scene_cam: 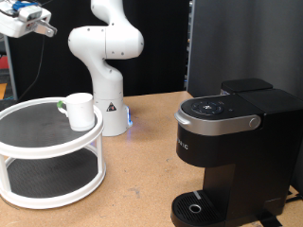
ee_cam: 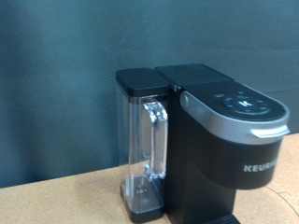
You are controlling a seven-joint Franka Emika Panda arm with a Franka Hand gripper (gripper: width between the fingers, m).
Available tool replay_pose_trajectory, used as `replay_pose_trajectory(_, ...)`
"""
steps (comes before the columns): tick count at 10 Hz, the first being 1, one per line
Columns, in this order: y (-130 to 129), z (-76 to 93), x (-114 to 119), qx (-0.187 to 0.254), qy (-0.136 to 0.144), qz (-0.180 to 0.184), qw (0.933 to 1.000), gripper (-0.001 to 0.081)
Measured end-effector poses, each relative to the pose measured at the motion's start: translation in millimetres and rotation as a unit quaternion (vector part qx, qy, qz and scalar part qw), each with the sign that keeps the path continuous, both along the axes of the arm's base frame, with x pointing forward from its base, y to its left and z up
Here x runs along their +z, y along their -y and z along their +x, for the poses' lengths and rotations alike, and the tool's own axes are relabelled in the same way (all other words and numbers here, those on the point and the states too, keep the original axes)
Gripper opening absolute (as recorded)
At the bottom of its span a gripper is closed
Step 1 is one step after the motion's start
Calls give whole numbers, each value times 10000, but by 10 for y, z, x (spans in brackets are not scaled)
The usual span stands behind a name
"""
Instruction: Make a cup of coffee with the keurig machine
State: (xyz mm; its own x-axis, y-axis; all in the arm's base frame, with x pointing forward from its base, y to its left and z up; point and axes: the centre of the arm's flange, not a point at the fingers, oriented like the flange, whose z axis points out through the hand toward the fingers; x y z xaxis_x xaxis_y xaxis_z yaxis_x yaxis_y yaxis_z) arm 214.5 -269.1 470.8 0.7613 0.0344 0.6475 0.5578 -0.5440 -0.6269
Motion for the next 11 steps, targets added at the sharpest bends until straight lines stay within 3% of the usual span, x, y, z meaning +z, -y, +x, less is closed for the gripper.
replay_pose_trajectory(3, 69, 5, -1, 0, -74, 44, 10000, 4)
replay_pose_trajectory(5, 66, 19, -74, -92, 24, 43, 9999, 4)
replay_pose_trajectory(8, 46, 81, -362, -357, 264, -176, 9989, 4)
replay_pose_trajectory(11, -28, 143, -659, -495, 263, -327, 9979, 4)
